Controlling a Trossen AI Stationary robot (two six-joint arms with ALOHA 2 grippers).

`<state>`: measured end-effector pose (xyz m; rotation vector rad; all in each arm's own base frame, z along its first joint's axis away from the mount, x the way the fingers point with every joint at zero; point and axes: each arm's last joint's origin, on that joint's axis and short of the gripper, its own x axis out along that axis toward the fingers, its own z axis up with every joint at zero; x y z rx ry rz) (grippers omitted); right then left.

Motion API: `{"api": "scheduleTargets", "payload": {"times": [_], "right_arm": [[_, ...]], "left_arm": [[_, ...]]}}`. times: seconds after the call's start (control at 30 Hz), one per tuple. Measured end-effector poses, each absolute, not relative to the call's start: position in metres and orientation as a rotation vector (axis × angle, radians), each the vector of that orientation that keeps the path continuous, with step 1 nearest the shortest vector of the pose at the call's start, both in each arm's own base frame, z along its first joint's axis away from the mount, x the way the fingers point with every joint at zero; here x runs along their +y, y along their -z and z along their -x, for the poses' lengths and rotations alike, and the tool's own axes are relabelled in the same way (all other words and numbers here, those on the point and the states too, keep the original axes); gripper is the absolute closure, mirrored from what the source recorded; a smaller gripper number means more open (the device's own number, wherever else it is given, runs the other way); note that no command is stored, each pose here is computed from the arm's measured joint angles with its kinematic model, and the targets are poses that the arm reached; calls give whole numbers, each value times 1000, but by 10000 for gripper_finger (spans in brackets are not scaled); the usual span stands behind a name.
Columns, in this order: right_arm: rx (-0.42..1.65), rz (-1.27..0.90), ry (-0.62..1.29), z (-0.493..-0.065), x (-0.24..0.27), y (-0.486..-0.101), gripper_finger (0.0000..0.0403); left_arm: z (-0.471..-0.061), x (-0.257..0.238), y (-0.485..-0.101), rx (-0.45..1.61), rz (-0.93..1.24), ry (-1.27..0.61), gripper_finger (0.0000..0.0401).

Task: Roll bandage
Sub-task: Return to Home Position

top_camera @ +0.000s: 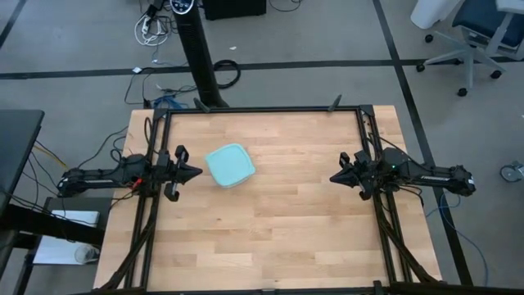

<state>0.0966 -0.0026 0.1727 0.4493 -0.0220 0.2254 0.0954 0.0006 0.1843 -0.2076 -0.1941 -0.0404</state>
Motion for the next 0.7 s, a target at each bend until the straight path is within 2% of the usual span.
{"api": "scheduleTargets", "payload": {"times": [0.7], "right_arm": [[-22, -449, -226, -97, -3, -173, 398]], "left_arm": [[-95, 1, -184, -193, 208, 40, 396]]}}
